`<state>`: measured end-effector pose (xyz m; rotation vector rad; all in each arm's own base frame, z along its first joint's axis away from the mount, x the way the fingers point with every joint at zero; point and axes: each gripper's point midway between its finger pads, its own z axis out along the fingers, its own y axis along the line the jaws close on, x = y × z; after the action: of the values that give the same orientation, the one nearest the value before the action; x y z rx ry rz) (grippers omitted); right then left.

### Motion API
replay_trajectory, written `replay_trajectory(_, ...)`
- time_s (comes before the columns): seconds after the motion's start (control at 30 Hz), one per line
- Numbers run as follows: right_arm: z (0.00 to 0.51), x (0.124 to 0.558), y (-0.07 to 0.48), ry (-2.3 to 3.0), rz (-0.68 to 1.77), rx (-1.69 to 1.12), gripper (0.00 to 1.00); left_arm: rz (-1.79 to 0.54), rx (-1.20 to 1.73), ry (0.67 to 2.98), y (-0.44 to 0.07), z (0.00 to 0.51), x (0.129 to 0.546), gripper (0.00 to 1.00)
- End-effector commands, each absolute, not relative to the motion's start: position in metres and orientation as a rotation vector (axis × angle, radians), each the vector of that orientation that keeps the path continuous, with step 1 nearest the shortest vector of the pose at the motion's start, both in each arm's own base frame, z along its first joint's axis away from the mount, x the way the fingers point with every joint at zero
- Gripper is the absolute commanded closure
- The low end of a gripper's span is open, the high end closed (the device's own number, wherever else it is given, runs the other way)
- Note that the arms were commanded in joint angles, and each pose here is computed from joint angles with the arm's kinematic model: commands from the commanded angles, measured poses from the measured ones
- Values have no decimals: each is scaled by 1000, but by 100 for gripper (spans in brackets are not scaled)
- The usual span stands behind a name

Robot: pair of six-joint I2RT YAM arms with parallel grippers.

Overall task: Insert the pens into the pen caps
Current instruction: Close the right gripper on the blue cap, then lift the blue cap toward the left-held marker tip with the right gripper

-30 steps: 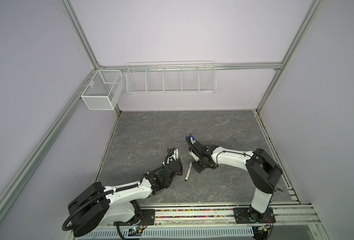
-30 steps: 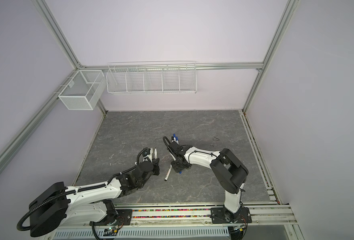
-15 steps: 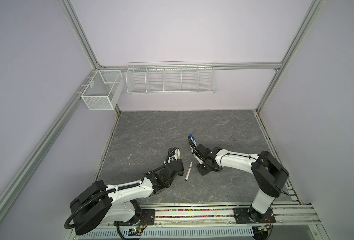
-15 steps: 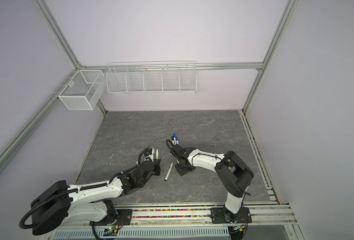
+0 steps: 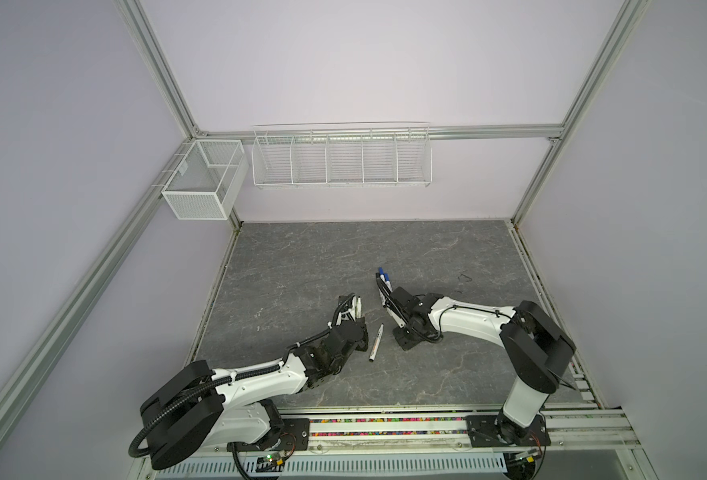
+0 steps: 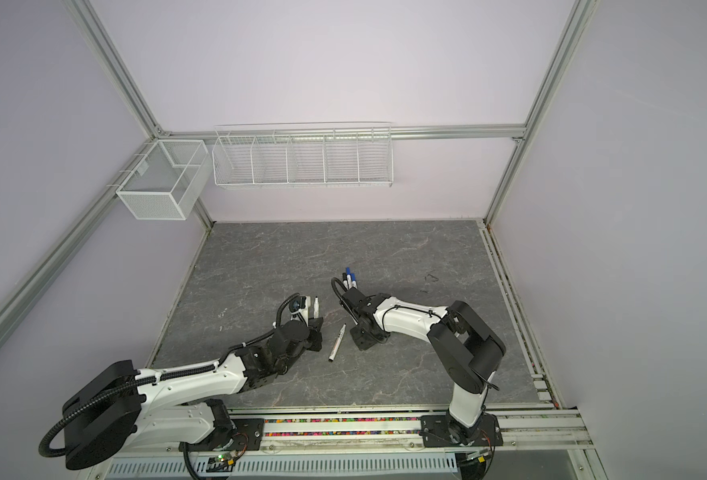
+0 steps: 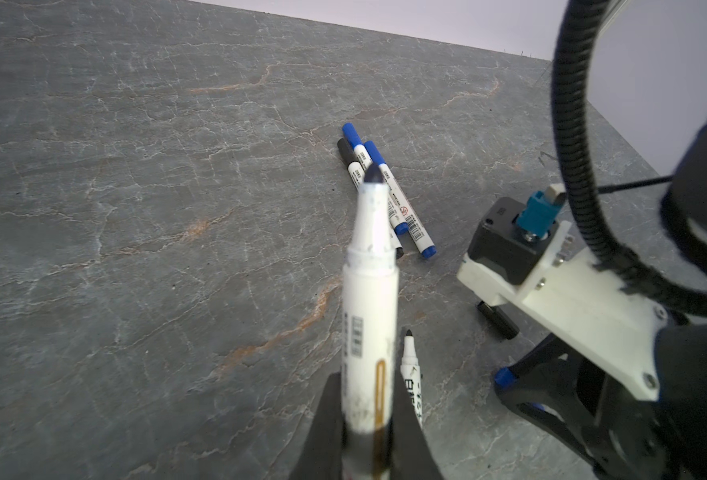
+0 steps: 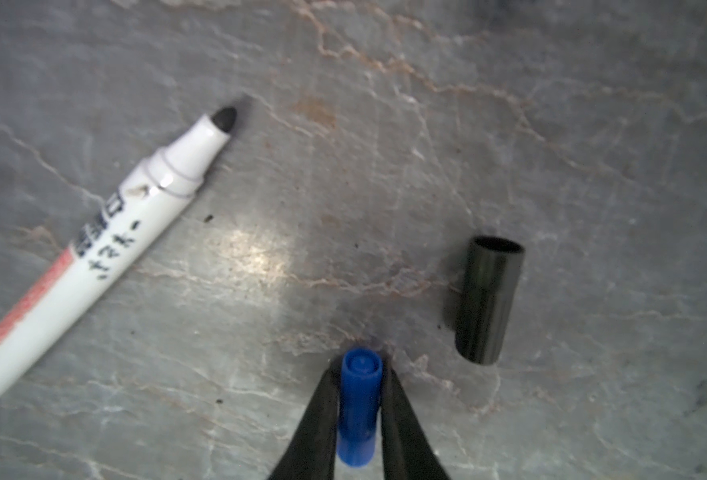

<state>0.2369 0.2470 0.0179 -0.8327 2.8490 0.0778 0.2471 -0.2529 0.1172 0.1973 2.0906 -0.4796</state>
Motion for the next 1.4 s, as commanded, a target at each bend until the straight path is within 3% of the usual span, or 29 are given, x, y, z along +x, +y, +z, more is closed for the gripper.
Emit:
replay_trajectory(0.0,12,231,255,2879,141,-861,85,-510,229,2072,-263,129,249,100)
replay_trajectory(0.17,59,251,269,2732,305,-813,89,-570,351,2067,-280,129,242,100)
replay_trajectory(0.4,170,285,292,2409,807,-601,90,-697,491,2023,-304,137,229,100)
replay_trajectory(0.6,228,285,318,2214,1075,-623,89,-737,527,1990,-309,141,223,100)
replay_trajectory(0.83,234,283,328,2187,1160,-633,89,-750,537,1978,-311,144,221,100)
replay_trajectory(1.37,211,288,329,2248,1104,-628,88,-758,536,1960,-311,148,219,100)
